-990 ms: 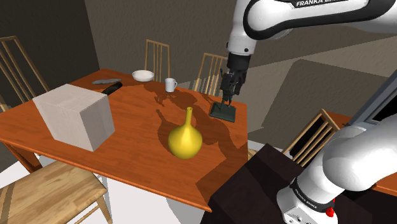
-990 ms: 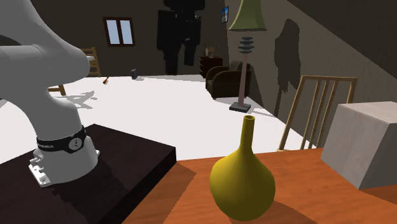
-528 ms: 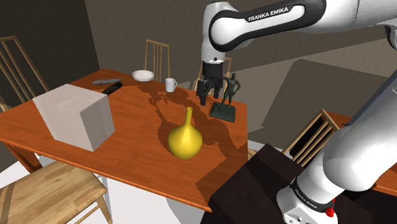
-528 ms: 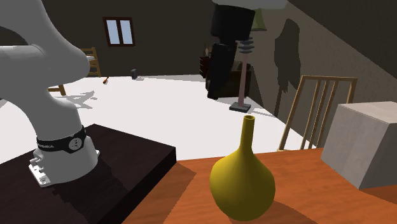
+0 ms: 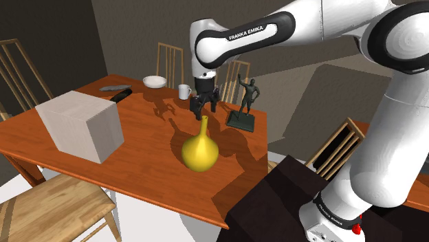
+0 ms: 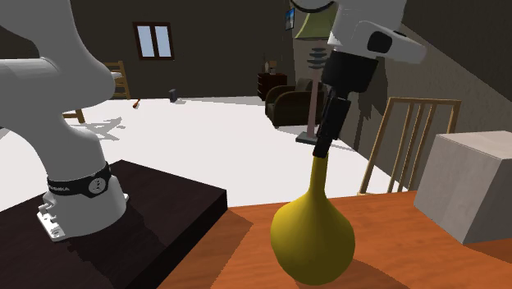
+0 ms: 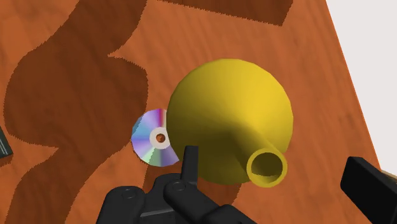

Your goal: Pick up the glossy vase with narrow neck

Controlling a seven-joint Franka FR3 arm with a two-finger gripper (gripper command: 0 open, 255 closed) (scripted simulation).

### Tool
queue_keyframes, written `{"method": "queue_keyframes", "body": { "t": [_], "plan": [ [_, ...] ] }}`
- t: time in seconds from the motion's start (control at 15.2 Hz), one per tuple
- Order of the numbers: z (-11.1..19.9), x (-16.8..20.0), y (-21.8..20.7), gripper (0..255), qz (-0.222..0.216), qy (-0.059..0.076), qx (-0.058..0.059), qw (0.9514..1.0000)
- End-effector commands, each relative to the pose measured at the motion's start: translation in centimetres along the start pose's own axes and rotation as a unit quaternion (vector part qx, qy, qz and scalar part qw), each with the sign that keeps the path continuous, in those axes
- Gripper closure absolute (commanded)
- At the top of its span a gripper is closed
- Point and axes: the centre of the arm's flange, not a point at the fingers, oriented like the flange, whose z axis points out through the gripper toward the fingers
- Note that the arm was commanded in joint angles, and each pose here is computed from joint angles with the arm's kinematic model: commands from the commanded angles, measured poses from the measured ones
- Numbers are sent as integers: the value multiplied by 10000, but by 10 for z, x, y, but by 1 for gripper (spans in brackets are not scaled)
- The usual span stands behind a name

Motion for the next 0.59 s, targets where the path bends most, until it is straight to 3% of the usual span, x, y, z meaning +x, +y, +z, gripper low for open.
{"method": "queue_keyframes", "body": {
  "t": [0.0,0.46,0.53],
  "plan": [
    [11,7,-1,0,1,-11,-8,10000],
    [39,13,-1,0,1,-11,-8,10000],
    [39,12,-1,255,1,-10,-8,10000]
  ]
}}
